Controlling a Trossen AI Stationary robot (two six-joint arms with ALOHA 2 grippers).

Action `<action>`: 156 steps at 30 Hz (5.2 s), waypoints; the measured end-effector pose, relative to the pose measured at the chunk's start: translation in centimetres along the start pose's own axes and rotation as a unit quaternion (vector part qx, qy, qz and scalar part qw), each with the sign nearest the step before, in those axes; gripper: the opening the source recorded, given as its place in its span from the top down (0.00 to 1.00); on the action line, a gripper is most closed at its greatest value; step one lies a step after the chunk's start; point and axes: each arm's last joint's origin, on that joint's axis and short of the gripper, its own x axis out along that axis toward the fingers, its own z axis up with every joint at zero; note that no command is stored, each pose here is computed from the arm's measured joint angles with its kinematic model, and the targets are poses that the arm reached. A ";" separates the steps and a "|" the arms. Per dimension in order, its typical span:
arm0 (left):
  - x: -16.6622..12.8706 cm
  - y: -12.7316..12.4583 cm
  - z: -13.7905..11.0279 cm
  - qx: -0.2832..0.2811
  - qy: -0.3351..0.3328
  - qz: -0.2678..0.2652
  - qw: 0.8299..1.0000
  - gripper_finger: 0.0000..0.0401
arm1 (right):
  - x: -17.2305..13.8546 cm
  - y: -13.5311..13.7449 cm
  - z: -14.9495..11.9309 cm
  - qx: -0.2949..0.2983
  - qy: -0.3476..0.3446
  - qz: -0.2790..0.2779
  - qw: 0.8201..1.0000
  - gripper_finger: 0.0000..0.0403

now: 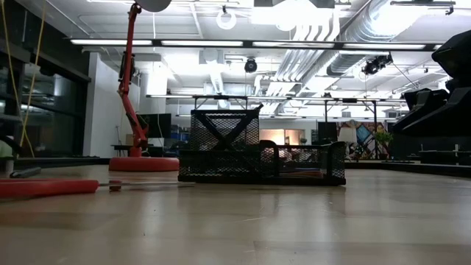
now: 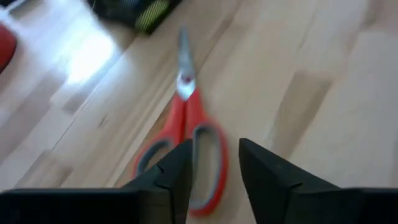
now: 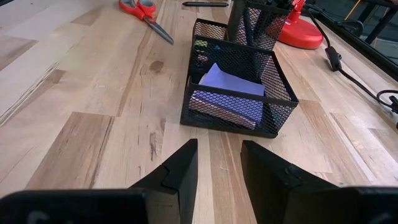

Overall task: Pick and place office supplies into organizer
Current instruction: Put the red scissors into the black desk organizer

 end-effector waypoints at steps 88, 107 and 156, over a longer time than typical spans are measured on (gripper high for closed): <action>4.7 7.9 -5.1 -0.005 -0.030 -0.195 0.980 0.59 | 0.0 -0.1 -0.6 -0.023 0.025 -0.004 0.999 0.72; 4.9 7.7 -5.1 0.004 -0.063 -0.187 0.980 0.97 | 0.0 -0.1 -0.6 -0.023 0.026 -0.004 0.999 0.72; 2.3 2.0 -7.2 0.108 -0.134 -0.205 0.963 0.49 | 0.0 -0.2 -0.9 -0.032 0.036 -0.005 0.999 0.72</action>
